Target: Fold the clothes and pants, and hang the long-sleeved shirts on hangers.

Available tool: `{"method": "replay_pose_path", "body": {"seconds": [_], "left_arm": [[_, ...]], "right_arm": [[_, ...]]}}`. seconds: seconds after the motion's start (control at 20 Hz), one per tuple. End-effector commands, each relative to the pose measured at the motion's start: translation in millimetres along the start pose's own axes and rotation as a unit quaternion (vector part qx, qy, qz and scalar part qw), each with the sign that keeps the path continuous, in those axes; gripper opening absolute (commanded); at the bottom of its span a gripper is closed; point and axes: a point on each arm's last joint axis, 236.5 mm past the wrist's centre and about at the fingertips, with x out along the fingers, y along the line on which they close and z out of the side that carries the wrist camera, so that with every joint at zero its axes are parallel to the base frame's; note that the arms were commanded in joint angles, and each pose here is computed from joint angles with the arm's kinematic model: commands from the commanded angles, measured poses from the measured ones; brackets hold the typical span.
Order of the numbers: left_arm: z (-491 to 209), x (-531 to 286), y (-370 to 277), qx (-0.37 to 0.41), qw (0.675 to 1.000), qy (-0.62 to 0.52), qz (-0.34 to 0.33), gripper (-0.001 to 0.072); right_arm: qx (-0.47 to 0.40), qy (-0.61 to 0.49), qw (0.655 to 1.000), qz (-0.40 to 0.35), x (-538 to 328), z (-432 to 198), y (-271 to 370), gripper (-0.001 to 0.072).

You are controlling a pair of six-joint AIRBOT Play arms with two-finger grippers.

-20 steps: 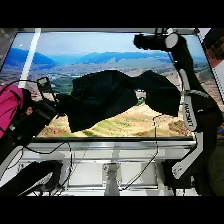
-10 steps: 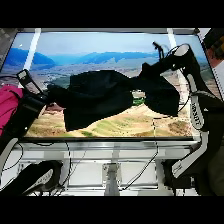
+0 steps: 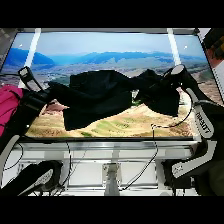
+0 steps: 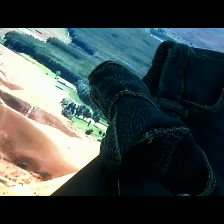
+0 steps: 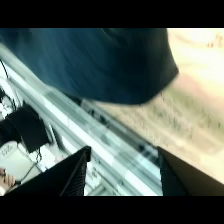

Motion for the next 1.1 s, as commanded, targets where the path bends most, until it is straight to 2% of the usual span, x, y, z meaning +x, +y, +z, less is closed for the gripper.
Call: {"method": "replay_pose_path", "body": {"seconds": [0.0,0.2,0.3,0.4,0.65,0.9,0.95,1.0,1.05], "left_arm": [[-1.6,4.7,-2.8,0.007,1.000,0.001,-0.004,0.0020],[1.7,4.2,-14.5,0.003,1.000,-0.006,-0.029,0.0020],[1.7,4.0,-17.0,-0.002,0.999,-0.006,-0.034,0.0020],[1.8,4.0,-16.9,-0.002,0.999,-0.006,-0.034,0.0020],[1.9,3.2,-17.7,-0.002,0.999,-0.006,-0.035,0.0020],[1.9,3.2,-17.7,-0.002,0.999,-0.006,-0.035,0.0020],[1.9,3.2,-17.7,-0.002,0.999,-0.006,-0.035,0.0020],[1.9,3.2,-17.7,-0.002,0.999,-0.006,-0.035,0.0020],[2.0,3.2,-17.6,-0.001,0.999,-0.006,-0.035,0.0020]], "right_arm": [[-0.019,0.030,0.999,-0.002,25.2,-23.2,-9.3,0.0482],[-0.117,-0.051,0.989,-0.076,39.3,21.5,-23.9,0.0483],[-0.147,-0.062,0.977,-0.143,42.4,32.5,-43.3,0.0483],[-0.168,-0.053,0.968,-0.177,46.5,32.7,-50.6,0.0483],[-0.193,-0.122,0.952,-0.203,48.5,67.6,-42.7,0.0482],[-0.207,-0.126,0.950,-0.195,63.5,68.6,-25.5,0.0456],[-0.212,-0.123,0.950,-0.194,68.0,66.7,-21.6,0.0318],[-0.214,-0.110,0.951,-0.192,72.5,60.9,-19.3,0.0082],[-0.211,-0.089,0.956,-0.186,76.3,50.5,-18.8,0.0012]]}}
